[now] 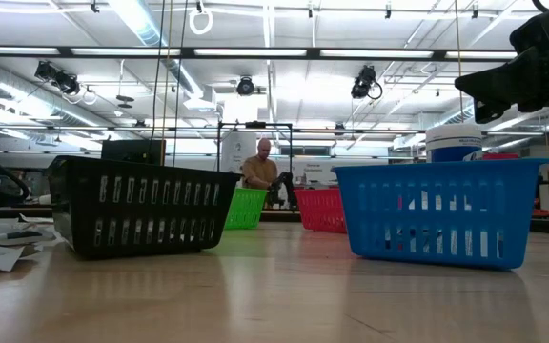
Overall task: Pick & Place First Aid Supplies
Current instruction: Put the black towelette pack into the black bin
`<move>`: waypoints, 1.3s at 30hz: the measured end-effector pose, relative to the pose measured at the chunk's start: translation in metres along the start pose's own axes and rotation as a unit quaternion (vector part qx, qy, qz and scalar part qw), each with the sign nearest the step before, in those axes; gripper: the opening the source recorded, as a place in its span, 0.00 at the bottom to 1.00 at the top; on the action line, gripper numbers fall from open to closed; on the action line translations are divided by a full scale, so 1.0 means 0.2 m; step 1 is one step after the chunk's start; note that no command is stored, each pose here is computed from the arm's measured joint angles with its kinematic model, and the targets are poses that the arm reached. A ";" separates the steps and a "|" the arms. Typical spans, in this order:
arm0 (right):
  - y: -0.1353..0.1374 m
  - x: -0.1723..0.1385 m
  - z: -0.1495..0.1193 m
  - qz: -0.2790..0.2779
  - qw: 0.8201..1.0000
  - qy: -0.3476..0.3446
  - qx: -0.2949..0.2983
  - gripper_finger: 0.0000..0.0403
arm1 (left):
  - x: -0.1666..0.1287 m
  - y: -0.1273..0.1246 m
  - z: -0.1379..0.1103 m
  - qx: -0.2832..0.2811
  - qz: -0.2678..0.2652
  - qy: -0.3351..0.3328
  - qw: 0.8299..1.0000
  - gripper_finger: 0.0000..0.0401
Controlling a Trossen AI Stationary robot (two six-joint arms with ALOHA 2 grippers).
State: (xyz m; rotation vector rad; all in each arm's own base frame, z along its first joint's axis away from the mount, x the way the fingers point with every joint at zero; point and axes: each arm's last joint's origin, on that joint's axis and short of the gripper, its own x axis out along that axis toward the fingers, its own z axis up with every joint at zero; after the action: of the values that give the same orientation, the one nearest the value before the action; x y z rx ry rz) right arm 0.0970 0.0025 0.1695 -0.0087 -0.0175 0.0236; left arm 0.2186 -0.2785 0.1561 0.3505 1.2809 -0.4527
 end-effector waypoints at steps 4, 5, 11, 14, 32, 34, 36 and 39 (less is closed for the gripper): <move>0.00 0.00 0.00 0.000 1.000 0.000 0.000 0.03 | 0.00 0.00 0.00 -0.004 0.006 0.001 1.000 0.93; 0.00 0.00 0.00 0.000 1.000 0.000 0.000 0.03 | 0.00 0.01 0.00 -0.004 0.008 0.001 1.000 0.93; 0.00 0.00 0.00 0.000 1.000 0.000 0.000 0.03 | 0.03 0.01 -0.01 -0.011 0.014 0.013 1.000 0.93; 0.00 0.00 0.00 0.000 1.000 0.000 0.000 0.03 | 0.05 0.00 -0.01 -0.011 0.006 0.016 1.000 0.93; 0.00 0.00 0.00 0.000 1.000 0.000 0.000 0.03 | 0.05 0.00 -0.01 -0.003 -0.014 0.025 1.000 0.72; 0.00 0.00 0.00 0.000 1.000 0.000 0.000 0.03 | 0.06 0.00 -0.01 -0.003 -0.015 0.026 1.000 0.69; 0.00 0.00 0.00 0.000 1.000 0.000 0.000 0.03 | 0.06 0.00 -0.01 -0.003 -0.015 0.026 1.000 0.66; 0.00 0.00 0.00 0.000 1.000 0.000 0.000 0.03 | 0.06 0.00 -0.01 -0.007 -0.014 0.025 1.000 0.61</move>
State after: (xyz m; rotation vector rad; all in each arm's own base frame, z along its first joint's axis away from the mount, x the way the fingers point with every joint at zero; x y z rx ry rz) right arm 0.0970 0.0025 0.1695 -0.0088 -0.0171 0.0238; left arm 0.2194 -0.2794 0.1449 0.3339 1.3390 -0.4603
